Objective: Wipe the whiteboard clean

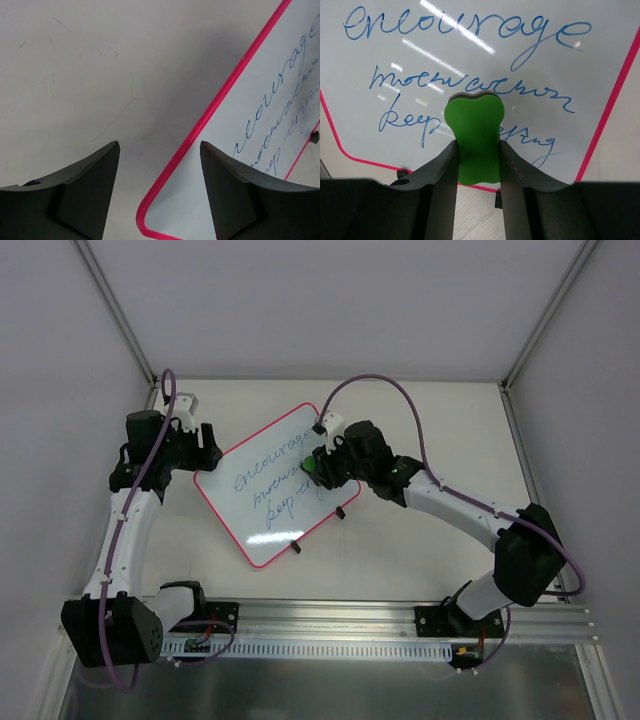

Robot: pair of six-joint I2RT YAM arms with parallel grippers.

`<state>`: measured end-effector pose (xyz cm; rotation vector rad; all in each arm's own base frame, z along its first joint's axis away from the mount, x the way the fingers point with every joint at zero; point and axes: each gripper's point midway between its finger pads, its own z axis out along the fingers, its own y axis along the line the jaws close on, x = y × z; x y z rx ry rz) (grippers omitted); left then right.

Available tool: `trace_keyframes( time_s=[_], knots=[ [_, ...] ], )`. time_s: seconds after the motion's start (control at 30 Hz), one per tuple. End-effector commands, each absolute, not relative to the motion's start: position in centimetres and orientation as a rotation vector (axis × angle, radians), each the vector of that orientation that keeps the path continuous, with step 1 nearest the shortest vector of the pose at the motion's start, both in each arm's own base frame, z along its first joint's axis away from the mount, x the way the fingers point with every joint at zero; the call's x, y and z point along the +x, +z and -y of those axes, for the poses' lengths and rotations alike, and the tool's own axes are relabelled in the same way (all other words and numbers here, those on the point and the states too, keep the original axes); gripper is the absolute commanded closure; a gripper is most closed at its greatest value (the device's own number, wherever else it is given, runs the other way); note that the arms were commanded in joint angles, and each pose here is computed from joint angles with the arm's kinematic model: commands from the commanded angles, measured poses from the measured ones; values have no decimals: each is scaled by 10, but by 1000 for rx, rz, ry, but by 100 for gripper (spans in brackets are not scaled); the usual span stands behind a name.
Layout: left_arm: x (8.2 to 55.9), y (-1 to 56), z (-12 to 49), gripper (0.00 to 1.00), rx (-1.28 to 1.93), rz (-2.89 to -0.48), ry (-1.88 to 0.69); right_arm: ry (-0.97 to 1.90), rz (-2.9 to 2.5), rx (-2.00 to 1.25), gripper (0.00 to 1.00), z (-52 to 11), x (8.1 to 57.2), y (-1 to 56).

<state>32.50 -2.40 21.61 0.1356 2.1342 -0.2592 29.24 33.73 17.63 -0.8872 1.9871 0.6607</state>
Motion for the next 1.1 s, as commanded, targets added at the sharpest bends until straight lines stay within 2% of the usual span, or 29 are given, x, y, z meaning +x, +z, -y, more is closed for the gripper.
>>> trace_keyframes(
  time_s=[0.0, 0.13, 0.4, 0.77, 0.8, 0.83, 1.0, 1.07],
  knots=[
    [333, 235, 40, 34, 293, -2055, -339, 658, -1894, -890, 100, -351, 303, 204],
    [338, 230, 43, 39, 339, -2064, -363, 659, -1890, -900, 100, -356, 303, 204],
    [345, 224, 61, 58, 404, -2068, -501, 671, -1888, -918, 100, -361, 304, 203],
    [340, 211, 68, 59, 446, -2083, -562, 636, -1873, -904, 100, -367, 317, 207],
    [340, 210, 69, 61, 447, -2086, -565, 637, -1870, -903, 100, -368, 317, 208],
    [340, 211, 69, 68, 451, -2082, -571, 639, -1863, -900, 100, -369, 319, 211],
    [338, 209, 73, 78, 445, -2088, -608, 586, -1846, -844, 100, -370, 335, 214],
    [336, 207, 74, 87, 443, -2093, -611, 533, -1845, -796, 100, -367, 346, 217]
  ],
)
